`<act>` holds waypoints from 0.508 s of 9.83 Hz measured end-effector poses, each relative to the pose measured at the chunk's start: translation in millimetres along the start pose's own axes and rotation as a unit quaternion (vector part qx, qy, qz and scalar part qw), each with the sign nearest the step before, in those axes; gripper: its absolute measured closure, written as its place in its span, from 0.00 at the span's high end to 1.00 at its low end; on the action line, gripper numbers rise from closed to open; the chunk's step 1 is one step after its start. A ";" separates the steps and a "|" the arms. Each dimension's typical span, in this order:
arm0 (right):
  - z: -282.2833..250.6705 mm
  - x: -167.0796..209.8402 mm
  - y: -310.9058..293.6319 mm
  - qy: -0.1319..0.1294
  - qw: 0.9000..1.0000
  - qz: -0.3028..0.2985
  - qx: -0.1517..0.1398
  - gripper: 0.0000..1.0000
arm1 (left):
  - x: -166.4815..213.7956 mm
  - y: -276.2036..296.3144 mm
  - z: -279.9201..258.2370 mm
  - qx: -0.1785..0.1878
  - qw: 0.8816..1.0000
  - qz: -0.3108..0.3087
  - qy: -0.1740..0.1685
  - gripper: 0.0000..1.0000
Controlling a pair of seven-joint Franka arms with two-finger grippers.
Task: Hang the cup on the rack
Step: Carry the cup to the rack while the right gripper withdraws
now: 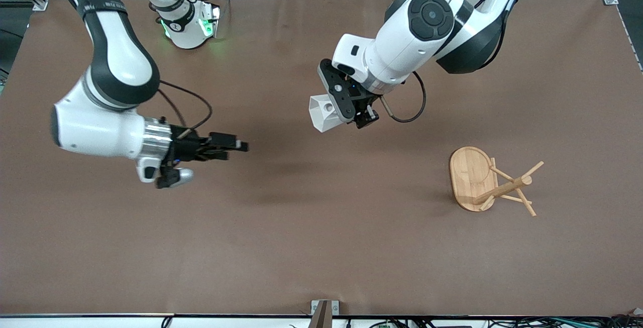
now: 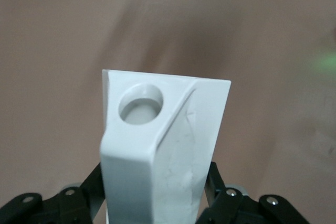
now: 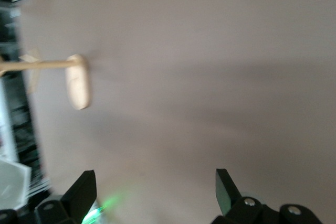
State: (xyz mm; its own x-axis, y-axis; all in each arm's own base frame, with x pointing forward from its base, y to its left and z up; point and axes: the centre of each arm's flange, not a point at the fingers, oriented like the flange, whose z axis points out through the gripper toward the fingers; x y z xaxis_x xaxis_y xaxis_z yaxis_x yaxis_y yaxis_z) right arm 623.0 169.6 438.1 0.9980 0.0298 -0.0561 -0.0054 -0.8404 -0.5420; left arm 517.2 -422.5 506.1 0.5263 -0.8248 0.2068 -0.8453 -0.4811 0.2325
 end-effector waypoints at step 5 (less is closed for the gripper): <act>-100.5 -14.5 55.0 0.002 0.960 -0.021 -0.280 1.00 | -27.4 -31.5 -18.5 0.047 0.984 -0.163 -0.052 0.78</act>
State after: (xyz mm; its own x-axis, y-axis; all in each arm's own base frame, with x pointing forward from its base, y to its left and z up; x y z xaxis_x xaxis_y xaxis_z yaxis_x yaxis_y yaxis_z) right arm 614.6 68.5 493.3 0.9969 0.0681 -0.0404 0.0679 -0.9977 -0.0084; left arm 531.1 -379.3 510.6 0.7626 -0.6458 0.0369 -0.6407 -0.7462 0.1806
